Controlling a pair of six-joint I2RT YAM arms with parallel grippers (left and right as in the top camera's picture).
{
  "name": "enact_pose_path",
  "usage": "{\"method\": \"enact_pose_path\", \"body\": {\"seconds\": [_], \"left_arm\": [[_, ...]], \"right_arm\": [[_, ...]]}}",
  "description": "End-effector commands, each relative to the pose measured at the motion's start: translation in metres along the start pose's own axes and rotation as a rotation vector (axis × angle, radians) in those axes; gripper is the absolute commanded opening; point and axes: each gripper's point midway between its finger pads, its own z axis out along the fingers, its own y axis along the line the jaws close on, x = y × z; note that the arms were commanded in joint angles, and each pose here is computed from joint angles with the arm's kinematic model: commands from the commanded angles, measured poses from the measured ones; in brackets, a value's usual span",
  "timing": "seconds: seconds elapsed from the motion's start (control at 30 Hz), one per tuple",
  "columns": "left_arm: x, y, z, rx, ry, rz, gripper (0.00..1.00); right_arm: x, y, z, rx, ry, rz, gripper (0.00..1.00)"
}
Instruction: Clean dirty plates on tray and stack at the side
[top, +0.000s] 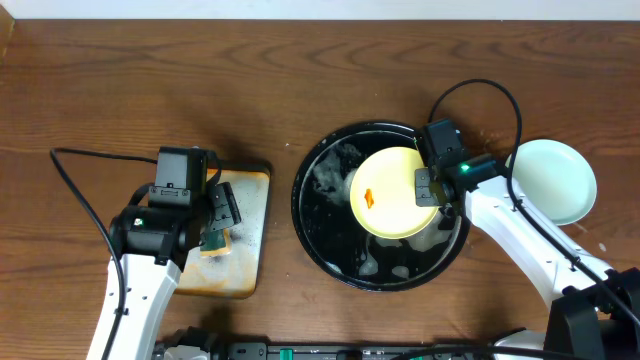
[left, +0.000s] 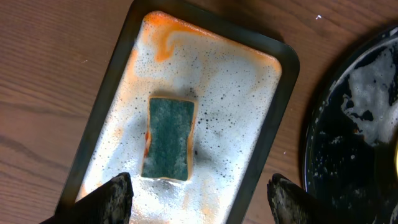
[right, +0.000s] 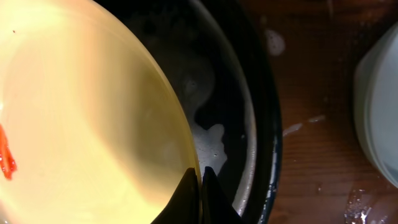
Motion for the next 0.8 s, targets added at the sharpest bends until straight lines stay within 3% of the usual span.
{"method": "enact_pose_path", "body": {"seconds": [0.0,0.3,0.53,0.57,0.67,0.77], "left_arm": [[0.002,0.001,0.004,-0.011,0.022,0.006,0.70],[0.040,0.013,0.073,-0.108,0.217,0.019,0.70],[0.054,0.034,0.115,-0.278,0.308,-0.096,0.68],[0.056,0.034,0.122,-0.286,0.324,-0.093,0.64],[0.067,0.035,0.139,-0.299,0.382,-0.084,0.31],[0.077,0.032,0.149,-0.281,0.433,-0.069,0.12]], "right_arm": [[-0.007,-0.009,-0.004,0.044,-0.028,-0.012,0.01],[-0.007,-0.009,-0.004,0.044,-0.028,-0.012,0.01],[-0.007,-0.009,-0.004,0.043,-0.027,-0.012,0.01],[-0.007,-0.009,-0.004,0.043,-0.027,-0.012,0.01],[-0.006,-0.008,-0.004,0.040,-0.026,-0.012,0.01],[-0.006,-0.008,-0.004,0.040,-0.027,-0.012,0.01]]}}
